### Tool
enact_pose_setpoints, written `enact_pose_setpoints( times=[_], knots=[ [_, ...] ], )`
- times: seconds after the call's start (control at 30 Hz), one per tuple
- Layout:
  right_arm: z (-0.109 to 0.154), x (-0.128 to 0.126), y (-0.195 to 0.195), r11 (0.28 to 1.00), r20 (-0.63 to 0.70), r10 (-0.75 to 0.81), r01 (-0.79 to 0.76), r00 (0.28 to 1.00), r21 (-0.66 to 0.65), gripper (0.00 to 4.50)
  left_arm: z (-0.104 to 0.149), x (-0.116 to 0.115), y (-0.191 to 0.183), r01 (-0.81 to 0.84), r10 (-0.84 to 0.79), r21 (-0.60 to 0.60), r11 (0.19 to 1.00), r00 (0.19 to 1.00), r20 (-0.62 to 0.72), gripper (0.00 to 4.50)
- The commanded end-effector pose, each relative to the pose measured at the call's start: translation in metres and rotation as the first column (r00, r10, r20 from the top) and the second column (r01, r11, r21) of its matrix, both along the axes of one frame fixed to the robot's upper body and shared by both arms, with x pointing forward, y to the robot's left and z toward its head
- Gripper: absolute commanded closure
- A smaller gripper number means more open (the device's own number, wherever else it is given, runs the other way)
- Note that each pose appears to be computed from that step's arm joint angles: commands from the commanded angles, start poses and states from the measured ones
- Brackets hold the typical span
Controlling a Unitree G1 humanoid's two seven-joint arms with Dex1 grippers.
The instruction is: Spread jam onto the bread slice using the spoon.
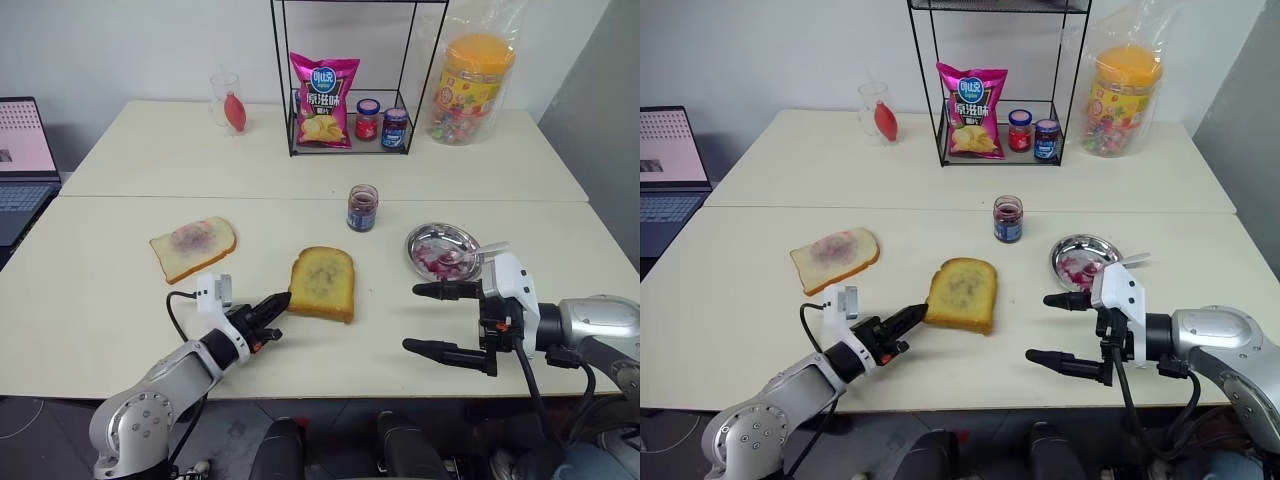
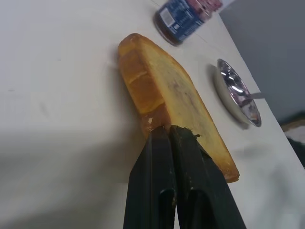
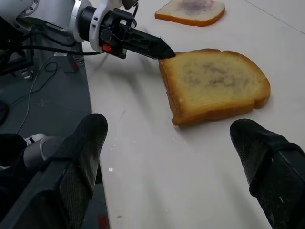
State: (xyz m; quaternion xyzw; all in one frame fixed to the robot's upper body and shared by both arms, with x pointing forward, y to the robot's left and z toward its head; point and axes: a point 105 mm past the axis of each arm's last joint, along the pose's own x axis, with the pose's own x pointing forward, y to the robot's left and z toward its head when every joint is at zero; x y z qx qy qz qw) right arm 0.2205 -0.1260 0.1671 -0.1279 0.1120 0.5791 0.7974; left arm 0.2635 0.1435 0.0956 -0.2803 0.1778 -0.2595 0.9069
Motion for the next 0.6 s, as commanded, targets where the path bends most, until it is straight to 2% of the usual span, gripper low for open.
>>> enact_pose_setpoints(
  times=[0.03,0.3,0.33,0.5,0.6],
  knots=[
    [0.009,-0.005,0.0,1.0,0.041,0.017,-0.017,0.999,0.002,0.0,0.01,-0.005,-0.007,0.032,-0.033,0.016,0.999,0.998,0.05,4.46],
    [0.008,-0.007,0.002,1.0,0.036,0.016,-0.017,0.999,0.007,0.0,-0.002,-0.022,-0.005,0.056,-0.059,0.12,0.991,0.998,0.018,4.46],
    [0.007,-0.007,0.003,1.0,0.035,0.017,-0.017,0.999,0.008,0.0,-0.003,-0.024,-0.003,0.053,-0.055,0.135,0.989,0.998,0.016,4.07],
    [0.009,-0.008,0.009,0.999,0.039,0.024,-0.026,0.999,0.039,0.0,-0.001,-0.033,0.016,0.0,-0.006,0.218,0.976,1.0,0.027,3.17],
    [0.01,-0.009,0.016,0.997,0.042,0.022,-0.025,0.999,0.068,0.0,0.002,-0.04,0.033,-0.03,0.017,0.309,0.95,0.999,0.045,2.57]
  ],
)
